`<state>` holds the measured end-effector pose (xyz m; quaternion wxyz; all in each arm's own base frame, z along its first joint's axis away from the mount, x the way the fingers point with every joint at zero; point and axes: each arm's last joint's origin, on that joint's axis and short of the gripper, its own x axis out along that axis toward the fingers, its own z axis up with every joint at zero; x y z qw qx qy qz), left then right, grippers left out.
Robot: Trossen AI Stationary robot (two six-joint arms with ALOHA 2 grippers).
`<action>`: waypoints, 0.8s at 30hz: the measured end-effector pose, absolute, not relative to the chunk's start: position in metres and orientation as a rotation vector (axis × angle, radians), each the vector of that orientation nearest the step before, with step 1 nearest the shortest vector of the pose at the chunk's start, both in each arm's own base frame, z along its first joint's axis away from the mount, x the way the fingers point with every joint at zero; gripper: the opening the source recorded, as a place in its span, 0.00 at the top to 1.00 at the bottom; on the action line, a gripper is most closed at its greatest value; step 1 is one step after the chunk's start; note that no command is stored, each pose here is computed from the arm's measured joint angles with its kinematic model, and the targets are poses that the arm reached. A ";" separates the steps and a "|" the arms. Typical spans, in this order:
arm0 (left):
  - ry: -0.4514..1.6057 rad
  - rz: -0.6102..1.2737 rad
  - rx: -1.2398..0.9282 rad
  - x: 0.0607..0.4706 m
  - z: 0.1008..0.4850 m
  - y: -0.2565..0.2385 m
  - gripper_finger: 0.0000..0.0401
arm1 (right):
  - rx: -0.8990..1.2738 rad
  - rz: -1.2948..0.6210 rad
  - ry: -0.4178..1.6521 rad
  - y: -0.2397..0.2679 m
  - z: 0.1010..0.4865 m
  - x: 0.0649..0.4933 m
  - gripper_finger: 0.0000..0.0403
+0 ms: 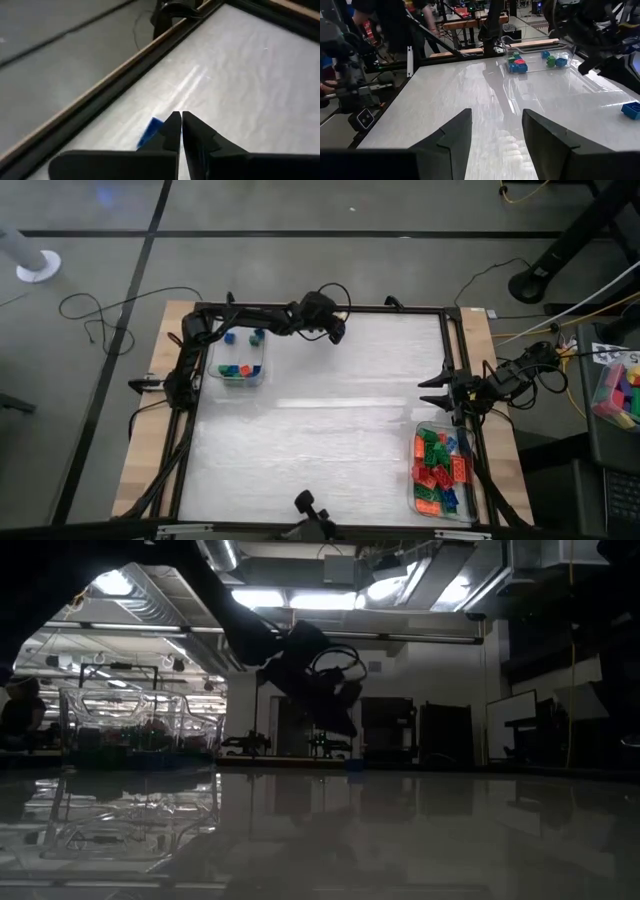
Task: Sort blocks by size
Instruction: Put the 4 stud blue game piece into the top transparent bin
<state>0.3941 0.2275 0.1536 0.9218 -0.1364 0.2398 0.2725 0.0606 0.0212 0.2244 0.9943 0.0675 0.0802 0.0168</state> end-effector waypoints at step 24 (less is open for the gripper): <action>0.395 0.491 -0.345 0.385 0.205 0.233 0.99 | 0.098 -0.465 0.018 0.017 0.243 0.086 0.57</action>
